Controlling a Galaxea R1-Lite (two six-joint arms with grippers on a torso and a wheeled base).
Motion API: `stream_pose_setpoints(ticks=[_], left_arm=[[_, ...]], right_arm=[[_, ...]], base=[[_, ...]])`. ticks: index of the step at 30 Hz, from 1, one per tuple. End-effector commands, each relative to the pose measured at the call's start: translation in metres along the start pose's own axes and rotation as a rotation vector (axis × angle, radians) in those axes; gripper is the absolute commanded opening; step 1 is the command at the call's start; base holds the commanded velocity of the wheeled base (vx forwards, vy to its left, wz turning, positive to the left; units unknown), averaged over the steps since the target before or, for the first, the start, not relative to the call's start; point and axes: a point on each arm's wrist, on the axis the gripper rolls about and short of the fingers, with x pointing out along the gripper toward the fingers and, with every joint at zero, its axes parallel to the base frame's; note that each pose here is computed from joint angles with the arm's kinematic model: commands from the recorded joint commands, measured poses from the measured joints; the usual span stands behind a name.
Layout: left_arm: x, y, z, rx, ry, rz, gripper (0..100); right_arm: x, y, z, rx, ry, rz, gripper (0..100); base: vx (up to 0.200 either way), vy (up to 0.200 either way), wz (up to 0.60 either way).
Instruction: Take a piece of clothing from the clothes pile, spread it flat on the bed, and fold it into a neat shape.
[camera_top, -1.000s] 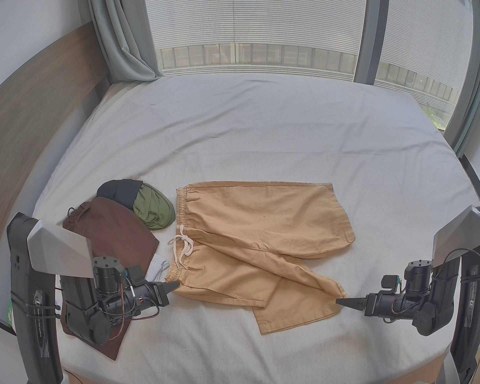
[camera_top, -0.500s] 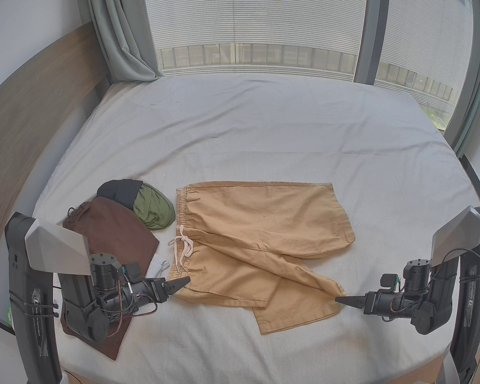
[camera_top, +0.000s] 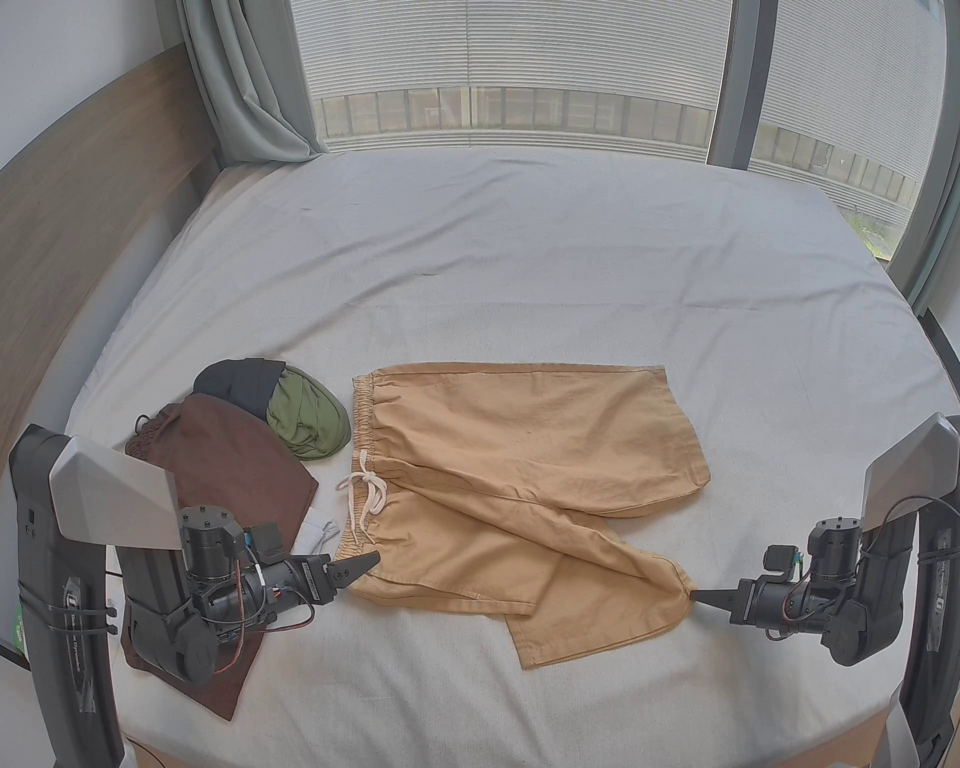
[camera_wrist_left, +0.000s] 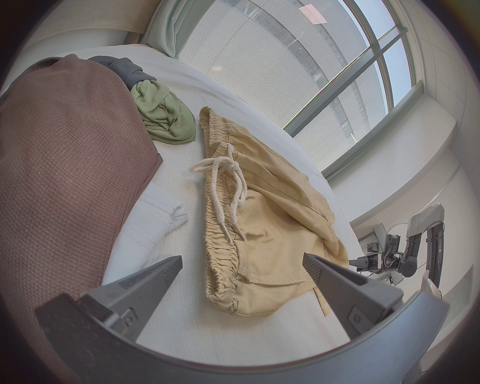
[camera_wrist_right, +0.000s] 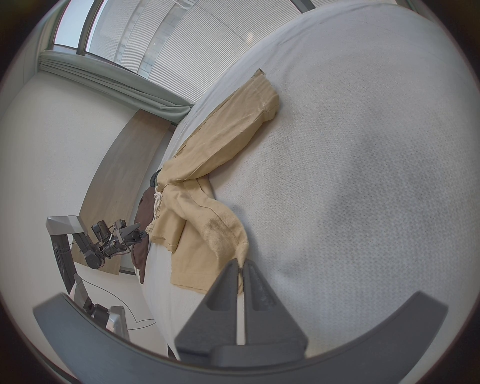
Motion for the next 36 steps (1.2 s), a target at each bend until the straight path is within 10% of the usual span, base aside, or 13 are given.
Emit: stream_pose_setpoints(ticks=[1,36], left_arm=[[0.000,0.000,0.000,0.000,0.000,-0.001,100],[0.001,0.000,-0.002,-0.002,0.006,-0.001,100]], right_arm=[[-0.002,0.000,0.002,-0.001,-0.008,-0.001,0],[0.005,0.010,0.078,-0.118,-0.342,-0.054,0]], base=[[0.000,0.000,0.00],[0.000,0.000,0.00]])
